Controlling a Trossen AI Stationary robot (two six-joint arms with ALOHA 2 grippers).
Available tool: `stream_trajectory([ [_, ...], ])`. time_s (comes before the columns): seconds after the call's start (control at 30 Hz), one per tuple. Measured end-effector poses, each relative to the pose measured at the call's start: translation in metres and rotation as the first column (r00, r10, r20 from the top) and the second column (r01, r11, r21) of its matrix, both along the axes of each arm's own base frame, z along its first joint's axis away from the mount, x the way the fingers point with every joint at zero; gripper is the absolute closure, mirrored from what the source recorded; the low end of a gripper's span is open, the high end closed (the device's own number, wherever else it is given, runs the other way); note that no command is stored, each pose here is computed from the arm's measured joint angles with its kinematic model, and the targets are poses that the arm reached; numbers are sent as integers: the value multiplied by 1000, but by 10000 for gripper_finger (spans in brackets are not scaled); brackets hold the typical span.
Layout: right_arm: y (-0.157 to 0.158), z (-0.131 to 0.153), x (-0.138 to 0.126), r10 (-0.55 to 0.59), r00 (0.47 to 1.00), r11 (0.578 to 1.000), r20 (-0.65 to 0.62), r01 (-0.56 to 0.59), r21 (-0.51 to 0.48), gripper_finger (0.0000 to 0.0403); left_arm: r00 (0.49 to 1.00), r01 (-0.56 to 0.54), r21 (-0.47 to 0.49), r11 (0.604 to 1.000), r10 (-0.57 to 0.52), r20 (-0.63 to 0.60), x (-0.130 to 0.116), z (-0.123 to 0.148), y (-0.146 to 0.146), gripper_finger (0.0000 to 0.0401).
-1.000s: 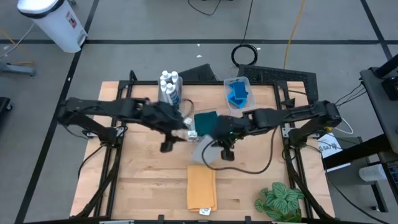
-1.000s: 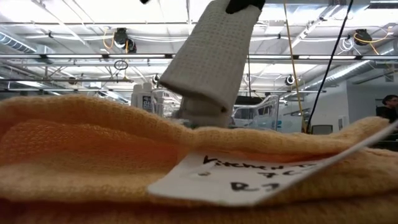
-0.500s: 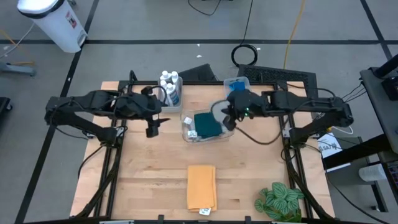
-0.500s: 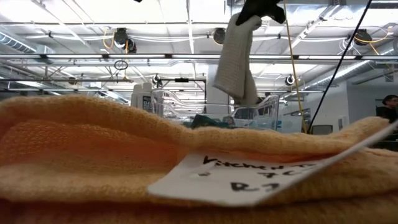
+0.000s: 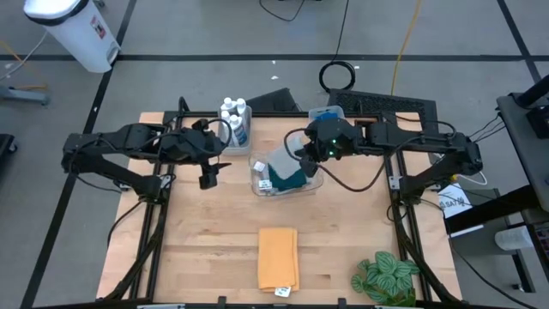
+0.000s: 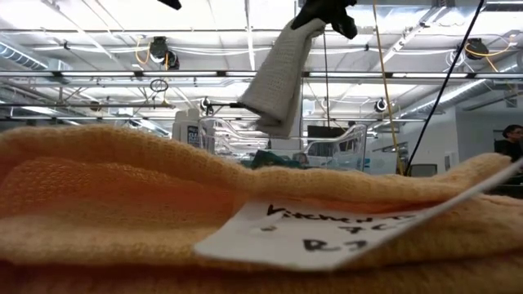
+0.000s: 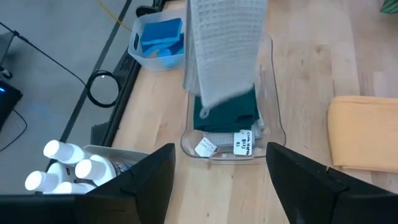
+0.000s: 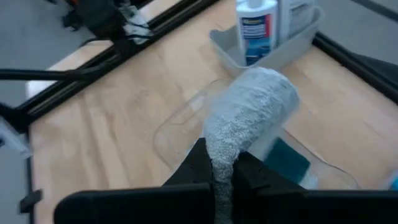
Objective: Pick & Place Kitchen Items
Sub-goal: Put the gray towel into the transparent bin
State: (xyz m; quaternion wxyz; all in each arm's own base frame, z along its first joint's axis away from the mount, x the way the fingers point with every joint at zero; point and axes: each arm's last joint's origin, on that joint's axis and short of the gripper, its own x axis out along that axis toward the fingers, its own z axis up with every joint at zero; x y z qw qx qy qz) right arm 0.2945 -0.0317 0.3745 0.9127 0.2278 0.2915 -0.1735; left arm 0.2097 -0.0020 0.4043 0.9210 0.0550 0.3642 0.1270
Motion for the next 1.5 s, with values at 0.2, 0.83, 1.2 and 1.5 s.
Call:
stream_trajectory([
  [0.2,1,2,-6,41,999,998,-22,-42,-37,401,996,71,-26,997,-69,54,-14,1,-1,146],
  [0.83,3,-38,-63,198,951,933,239,-108,-343,402,938,-10,-112,994,48,344,-104,-62,9,146],
  [1.2,8,-99,-107,281,865,854,414,-29,-520,403,936,-39,-175,984,97,338,-100,-64,9,146],
  [1.5,14,-102,-134,323,849,819,419,-29,-572,403,939,-50,-154,987,98,329,-99,-65,9,146],
])
